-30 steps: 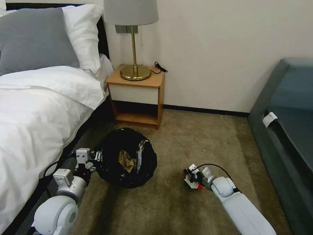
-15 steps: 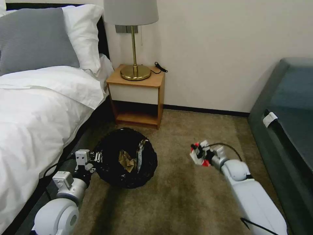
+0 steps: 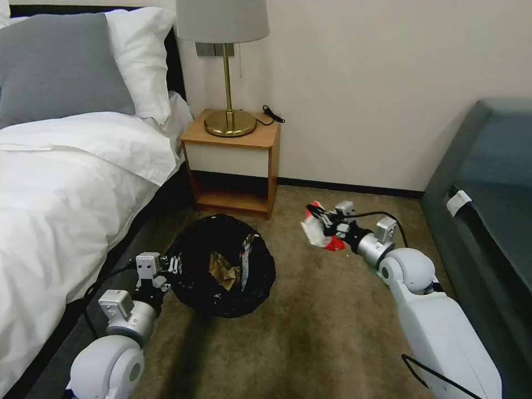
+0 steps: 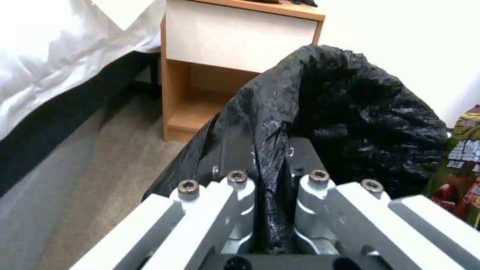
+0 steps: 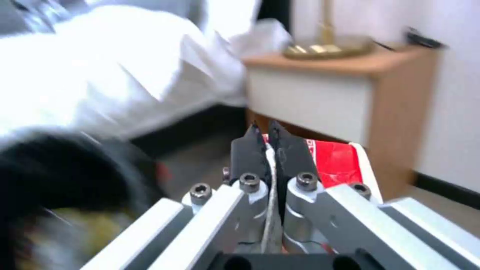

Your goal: Pick up the trash bin, then pick up the garbage on the floor and place it into the trash bin.

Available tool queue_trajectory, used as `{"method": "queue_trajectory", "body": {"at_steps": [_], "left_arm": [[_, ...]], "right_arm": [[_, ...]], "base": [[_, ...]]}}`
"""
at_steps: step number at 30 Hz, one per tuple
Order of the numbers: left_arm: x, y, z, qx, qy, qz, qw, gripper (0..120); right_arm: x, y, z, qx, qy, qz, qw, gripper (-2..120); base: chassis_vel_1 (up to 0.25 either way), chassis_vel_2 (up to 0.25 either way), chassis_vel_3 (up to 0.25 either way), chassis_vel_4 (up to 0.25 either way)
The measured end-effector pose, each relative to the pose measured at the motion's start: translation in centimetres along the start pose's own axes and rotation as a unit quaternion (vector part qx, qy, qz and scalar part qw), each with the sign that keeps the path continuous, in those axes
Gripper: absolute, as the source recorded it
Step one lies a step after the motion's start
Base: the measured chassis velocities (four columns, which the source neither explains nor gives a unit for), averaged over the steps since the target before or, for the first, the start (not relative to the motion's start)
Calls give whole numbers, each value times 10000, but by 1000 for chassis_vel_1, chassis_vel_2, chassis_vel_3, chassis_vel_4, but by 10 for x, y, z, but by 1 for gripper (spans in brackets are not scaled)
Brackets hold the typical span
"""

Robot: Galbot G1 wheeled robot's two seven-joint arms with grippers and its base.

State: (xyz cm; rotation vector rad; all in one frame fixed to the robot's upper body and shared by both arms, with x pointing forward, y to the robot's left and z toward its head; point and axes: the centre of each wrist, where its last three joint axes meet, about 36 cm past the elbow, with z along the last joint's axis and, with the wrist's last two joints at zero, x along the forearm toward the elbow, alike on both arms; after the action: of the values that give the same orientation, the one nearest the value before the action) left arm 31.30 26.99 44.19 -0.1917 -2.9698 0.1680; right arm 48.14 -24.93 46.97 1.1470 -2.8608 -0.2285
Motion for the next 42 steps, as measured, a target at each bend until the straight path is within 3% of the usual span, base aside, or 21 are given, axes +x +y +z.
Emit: {"method": "queue_trajectory", "body": {"at_steps": [2,4,5,10,15,21,29,32,34,36,42], "left_arm": [[0,-1,1,11,6,0,10000,5],[-1,-4,4,62,18,-12,10000,5],[-1,-4,4,62,18,-12,10000,5],[-2,-7,5,122,5,-24,9999,5],[-2,-12,8,238,8,-54,9997,5],[-1,-15,11,317,5,-58,9995,5],[-3,-16,10,335,-27,-46,9994,5],[-4,-18,11,365,-16,-46,9993,5],[-4,-18,12,367,-12,-45,9993,5],[-6,-19,13,379,-17,-39,9993,5],[-12,-21,16,401,3,-25,9992,5]], "right_arm": [[-4,7,-4,-109,-89,-106,9998,0],[-19,34,-12,-655,-342,-444,9963,0],[-19,34,-12,-655,-342,-444,9963,0],[-39,73,-6,-1573,-497,-890,9823,0],[-54,104,16,-1871,-274,-1080,9760,0],[-59,122,41,-1852,-44,-1077,9768,0],[-61,138,68,-1464,174,-903,9850,0],[-60,136,70,-1344,185,-840,9872,16],[-60,135,70,-1332,178,-830,9874,18],[-58,131,64,-1302,94,-789,9883,31],[-53,125,51,-1266,-121,-721,9893,51]], "base": [[0,0,0,0],[0,0,0,0],[0,0,0,0],[0,0,0,0],[0,0,0,0],[0,0,0,0],[0,0,0,0],[0,0,0,0],[0,0,0,0],[0,0,0,0],[0,0,0,0]]}}
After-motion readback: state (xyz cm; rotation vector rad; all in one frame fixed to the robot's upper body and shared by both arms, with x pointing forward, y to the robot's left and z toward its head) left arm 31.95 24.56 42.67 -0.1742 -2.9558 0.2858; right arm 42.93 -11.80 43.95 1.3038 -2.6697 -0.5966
